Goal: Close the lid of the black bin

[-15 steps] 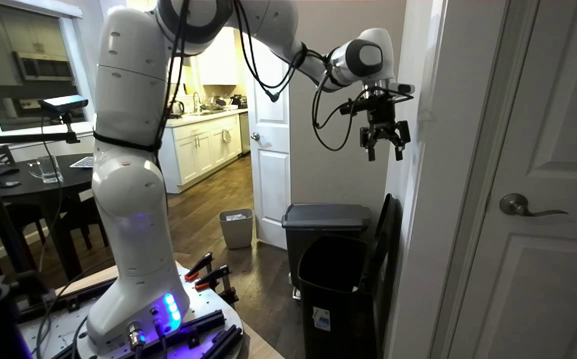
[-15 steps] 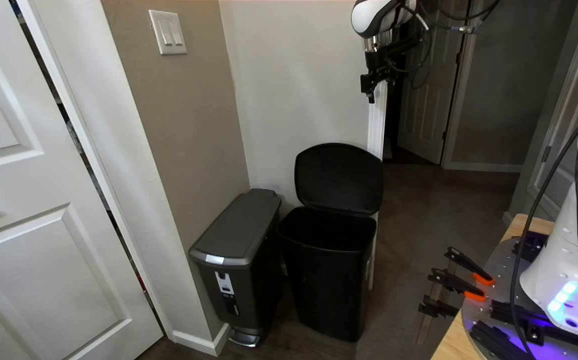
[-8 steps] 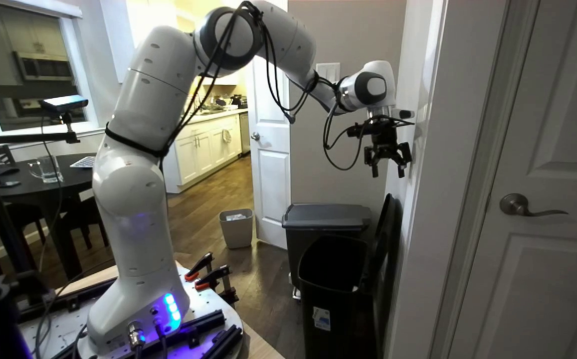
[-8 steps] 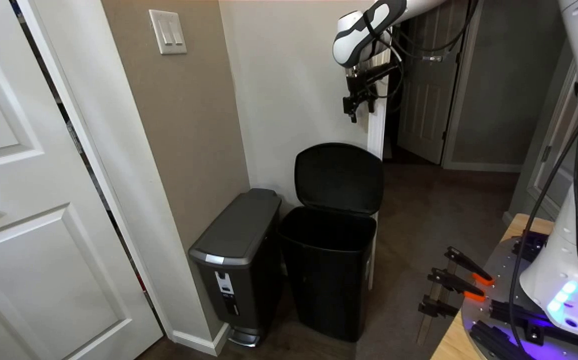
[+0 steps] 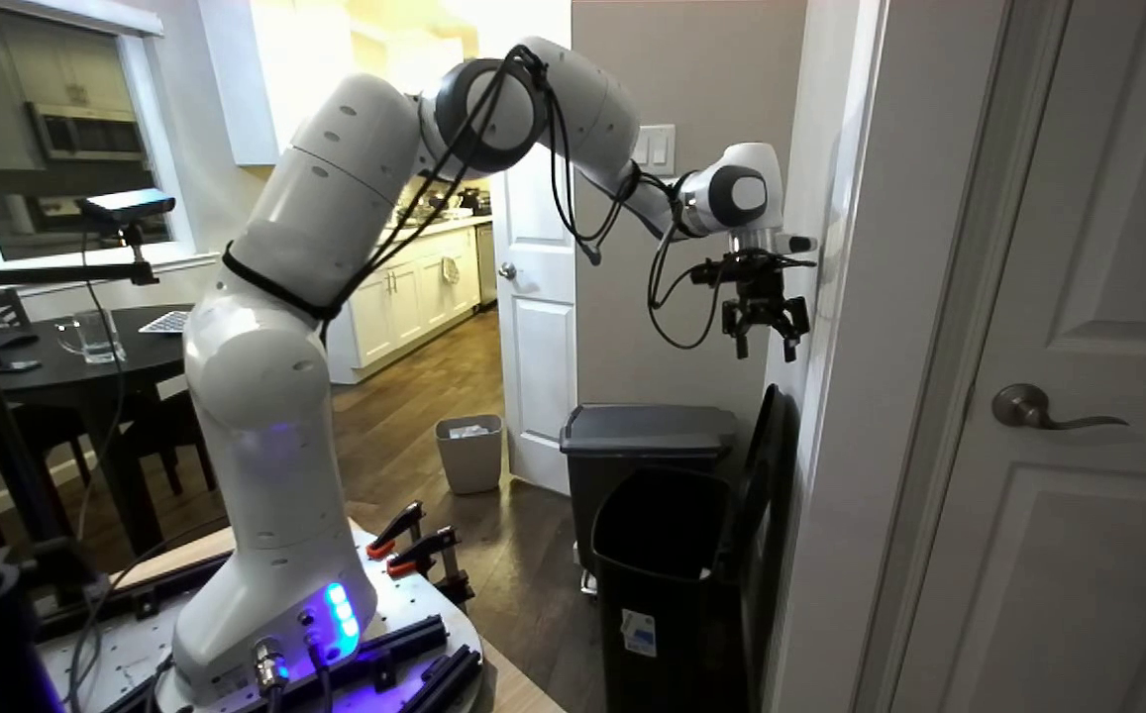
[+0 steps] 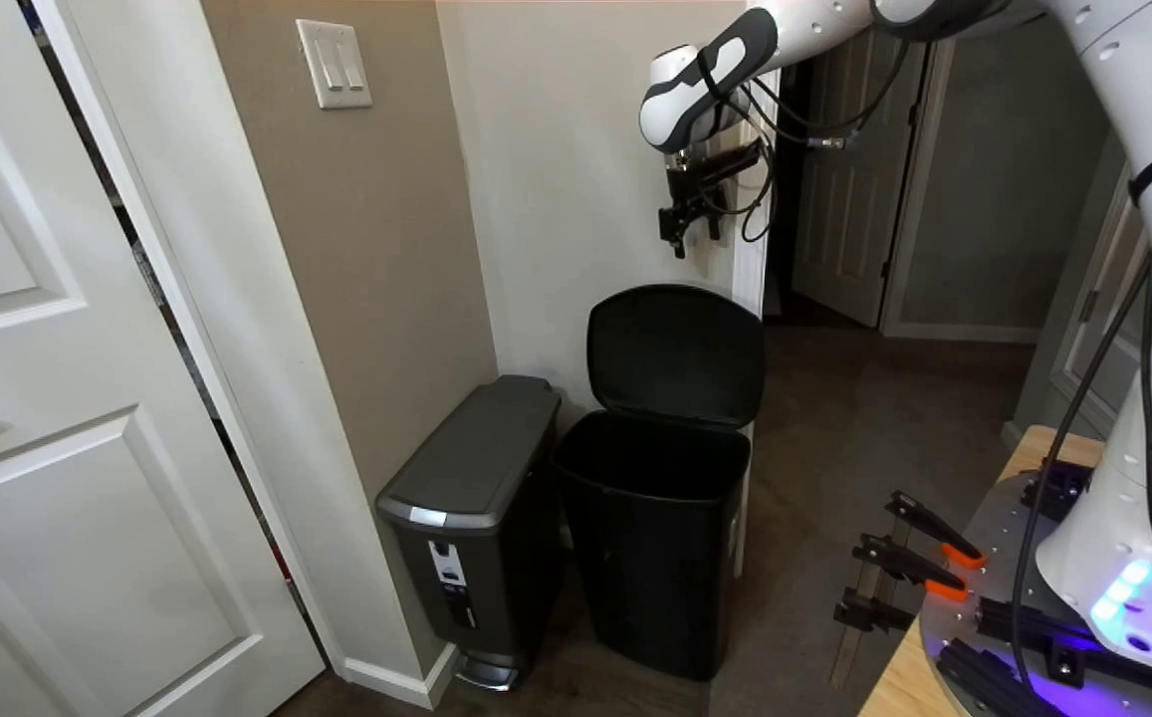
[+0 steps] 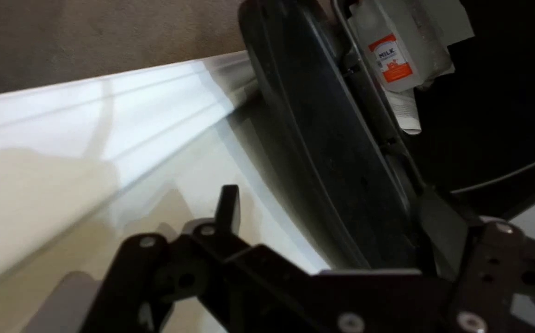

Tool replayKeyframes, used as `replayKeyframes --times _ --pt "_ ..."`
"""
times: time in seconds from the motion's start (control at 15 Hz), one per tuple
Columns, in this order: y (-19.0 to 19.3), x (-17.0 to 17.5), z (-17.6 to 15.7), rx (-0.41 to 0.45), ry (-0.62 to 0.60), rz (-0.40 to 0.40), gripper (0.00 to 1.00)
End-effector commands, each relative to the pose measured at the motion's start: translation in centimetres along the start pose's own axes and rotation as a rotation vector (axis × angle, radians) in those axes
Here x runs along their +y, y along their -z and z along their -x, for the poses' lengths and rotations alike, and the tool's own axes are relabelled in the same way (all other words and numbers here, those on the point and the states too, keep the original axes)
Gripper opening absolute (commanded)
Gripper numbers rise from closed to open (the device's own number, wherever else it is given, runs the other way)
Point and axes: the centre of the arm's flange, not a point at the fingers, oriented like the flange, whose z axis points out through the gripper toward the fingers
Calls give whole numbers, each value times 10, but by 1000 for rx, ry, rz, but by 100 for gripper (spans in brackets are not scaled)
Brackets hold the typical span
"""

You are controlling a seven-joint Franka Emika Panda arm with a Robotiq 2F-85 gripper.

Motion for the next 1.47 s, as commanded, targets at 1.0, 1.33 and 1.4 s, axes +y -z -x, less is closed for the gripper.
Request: replayKeyframes --times 1.0,1.33,1.4 --pt "-52 -81 -57 158 -28 33 100" --pt "-67 -69 -71 200 47 64 100" --pt "-69 -67 -73 206 66 66 100"
